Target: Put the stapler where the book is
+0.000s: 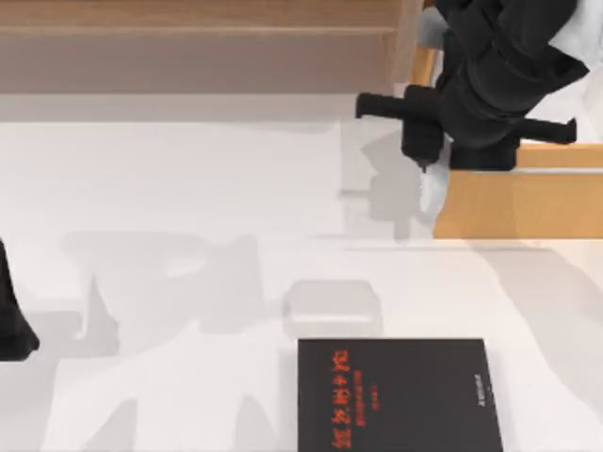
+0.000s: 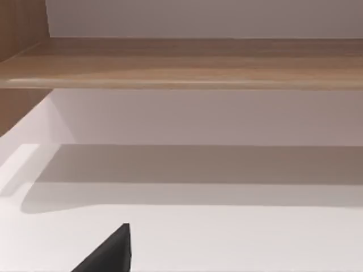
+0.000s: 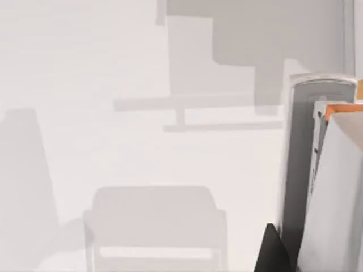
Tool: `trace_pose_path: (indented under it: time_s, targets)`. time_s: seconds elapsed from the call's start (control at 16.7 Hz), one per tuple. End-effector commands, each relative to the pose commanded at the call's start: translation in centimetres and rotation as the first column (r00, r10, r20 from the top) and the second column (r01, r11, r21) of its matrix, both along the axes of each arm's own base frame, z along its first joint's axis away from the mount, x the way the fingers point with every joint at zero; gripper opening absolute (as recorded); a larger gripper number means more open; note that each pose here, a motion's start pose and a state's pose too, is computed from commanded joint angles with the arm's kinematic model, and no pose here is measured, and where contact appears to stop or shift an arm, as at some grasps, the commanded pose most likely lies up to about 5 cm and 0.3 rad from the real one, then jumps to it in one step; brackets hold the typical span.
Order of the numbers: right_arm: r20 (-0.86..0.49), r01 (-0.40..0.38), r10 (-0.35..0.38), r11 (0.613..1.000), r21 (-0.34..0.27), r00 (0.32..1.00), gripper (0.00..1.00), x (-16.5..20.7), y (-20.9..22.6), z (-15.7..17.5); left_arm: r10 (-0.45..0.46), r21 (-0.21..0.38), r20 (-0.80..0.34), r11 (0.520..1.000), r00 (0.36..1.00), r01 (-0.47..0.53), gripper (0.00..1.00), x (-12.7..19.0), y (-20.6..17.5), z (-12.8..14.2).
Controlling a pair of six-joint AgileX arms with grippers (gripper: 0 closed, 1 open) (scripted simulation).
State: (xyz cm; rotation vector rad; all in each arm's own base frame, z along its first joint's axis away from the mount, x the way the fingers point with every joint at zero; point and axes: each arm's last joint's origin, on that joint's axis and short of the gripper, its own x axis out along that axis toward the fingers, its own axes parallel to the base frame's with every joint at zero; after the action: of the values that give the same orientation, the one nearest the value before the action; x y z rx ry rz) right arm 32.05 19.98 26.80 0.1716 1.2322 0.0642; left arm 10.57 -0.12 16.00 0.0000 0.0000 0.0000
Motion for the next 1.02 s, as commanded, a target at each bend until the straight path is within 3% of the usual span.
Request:
trace_pose_path:
  time_s: [0.54,1.02]
  targets:
    - [-0.219,-0.05,0.022,0.991,-0.123,0.976,0.0,-10.5,4.5,-7.3,0.0,0.0,0.0,1.0,1.0,0.0,1.0,0.0,0.0,0.0]
    - [-0.238,-0.061,0.026,0.988,-0.14,0.971,0.0,-11.5,4.7,-8.2,0.0,0.0,0.0,1.0,1.0,0.0,1.0,0.0,0.0,0.0]
